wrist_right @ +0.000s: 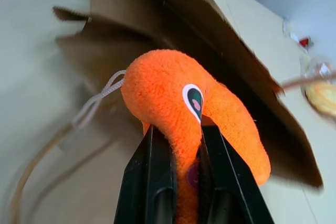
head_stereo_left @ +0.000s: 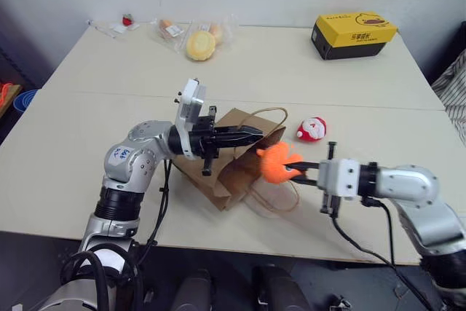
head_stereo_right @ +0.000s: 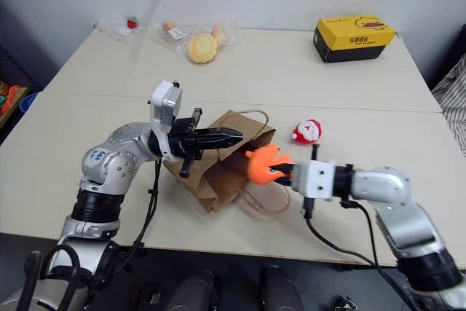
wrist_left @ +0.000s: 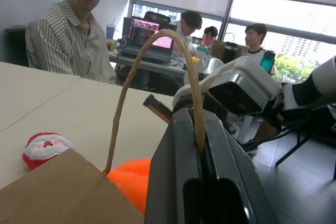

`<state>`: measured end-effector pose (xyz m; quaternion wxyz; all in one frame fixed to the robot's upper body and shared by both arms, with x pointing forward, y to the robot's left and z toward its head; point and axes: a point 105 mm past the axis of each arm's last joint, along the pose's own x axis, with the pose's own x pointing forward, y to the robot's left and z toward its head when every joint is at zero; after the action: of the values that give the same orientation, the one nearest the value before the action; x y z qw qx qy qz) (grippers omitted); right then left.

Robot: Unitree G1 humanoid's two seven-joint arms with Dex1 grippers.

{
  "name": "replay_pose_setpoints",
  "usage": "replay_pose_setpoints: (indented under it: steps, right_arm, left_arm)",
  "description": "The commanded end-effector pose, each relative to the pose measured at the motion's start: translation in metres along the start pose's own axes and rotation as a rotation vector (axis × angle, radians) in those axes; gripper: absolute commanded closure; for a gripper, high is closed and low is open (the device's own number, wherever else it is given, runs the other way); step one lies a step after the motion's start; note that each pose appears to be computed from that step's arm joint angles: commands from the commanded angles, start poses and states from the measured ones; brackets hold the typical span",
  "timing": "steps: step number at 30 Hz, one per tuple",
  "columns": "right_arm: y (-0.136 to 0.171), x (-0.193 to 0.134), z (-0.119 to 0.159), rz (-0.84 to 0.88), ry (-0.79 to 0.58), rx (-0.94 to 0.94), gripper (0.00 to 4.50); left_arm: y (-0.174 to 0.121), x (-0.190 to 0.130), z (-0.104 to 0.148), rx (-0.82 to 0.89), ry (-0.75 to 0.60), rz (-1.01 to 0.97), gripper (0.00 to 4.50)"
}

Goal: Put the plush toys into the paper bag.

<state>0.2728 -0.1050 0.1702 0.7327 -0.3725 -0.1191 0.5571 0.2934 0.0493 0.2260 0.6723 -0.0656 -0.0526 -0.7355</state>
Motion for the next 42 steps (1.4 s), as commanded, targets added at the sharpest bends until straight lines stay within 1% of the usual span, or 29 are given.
replay_pose_setpoints:
  steps: [1, 11, 14, 17, 19, 21, 22, 23, 25, 27, 28, 31, 32, 33, 36, 38, 40, 42]
  right_arm:
    - [0.003, 0.016, -0.009, 0.07, 0.043, -0.019, 4.45]
    - [-0.011, 0.08, -0.004, 0.111, 0.032, -0.036, 4.45]
    - [-0.013, 0.092, -0.006, 0.112, 0.053, -0.007, 4.45]
    - [-0.017, 0.1, -0.009, 0.075, 0.061, 0.005, 4.45]
    - [-0.016, 0.1, -0.015, 0.063, 0.071, 0.074, 4.45]
    - [-0.012, 0.096, -0.021, 0.064, 0.093, 0.131, 3.7]
    - [-0.013, 0.095, -0.019, 0.056, 0.079, 0.101, 3.47]
    - [-0.013, 0.092, -0.018, 0.049, 0.075, 0.104, 3.05]
    - [-0.016, 0.084, -0.008, 0.044, 0.036, 0.05, 2.41]
    - [-0.017, 0.075, 0.001, 0.032, -0.003, 0.039, 1.66]
    - [-0.017, 0.068, 0.003, 0.03, -0.016, 0.036, 1.37]
    - [-0.013, 0.048, 0.007, 0.024, -0.082, 0.073, 0.28]
    - [-0.007, 0.039, 0.007, 0.049, -0.098, 0.107, 0.02]
    - [-0.006, 0.031, 0.008, 0.038, -0.114, 0.121, 0.02]
    - [-0.012, 0.001, 0.002, -0.087, -0.108, 0.192, 0.02]
    - [-0.01, -0.03, 0.001, -0.182, -0.15, 0.226, 0.02]
    - [-0.01, -0.053, -0.006, -0.289, -0.128, 0.266, 0.02]
    - [0.003, -0.084, -0.025, -0.379, -0.021, 0.302, 0.02]
  left_arm:
    - [-0.008, 0.012, 0.019, 0.059, -0.032, -0.062, 4.5]
    - [-0.012, 0.02, 0.017, 0.038, -0.04, -0.109, 4.5]
    - [-0.012, 0.021, 0.016, 0.036, -0.041, -0.111, 4.5]
    - [-0.012, 0.022, 0.016, 0.039, -0.045, -0.11, 4.5]
    - [-0.011, 0.022, 0.016, 0.042, -0.047, -0.106, 4.5]
    - [-0.011, 0.021, 0.016, 0.044, -0.047, -0.099, 4.5]
    - [-0.011, 0.021, 0.015, 0.045, -0.046, -0.096, 4.5]
    - [-0.01, 0.02, 0.015, 0.045, -0.045, -0.091, 4.5]
    - [-0.009, 0.017, 0.014, 0.046, -0.041, -0.08, 4.5]
    - [-0.008, 0.014, 0.013, 0.045, -0.037, -0.069, 4.5]
    - [-0.007, 0.013, 0.012, 0.045, -0.036, -0.063, 4.5]
    - [-0.006, 0.01, 0.01, 0.045, -0.03, -0.051, 4.5]
    - [-0.006, 0.009, 0.009, 0.045, -0.028, -0.047, 4.5]
    - [-0.005, 0.009, 0.008, 0.046, -0.026, -0.045, 4.5]
    - [-0.005, 0.008, 0.007, 0.053, -0.019, -0.042, 4.5]
    - [-0.007, 0.006, 0.008, 0.064, -0.019, -0.046, 4.5]
    - [-0.01, 0.005, 0.012, 0.055, -0.034, -0.06, 4.5]
    - [-0.015, -0.001, 0.014, 0.046, -0.031, -0.073, 4.5]
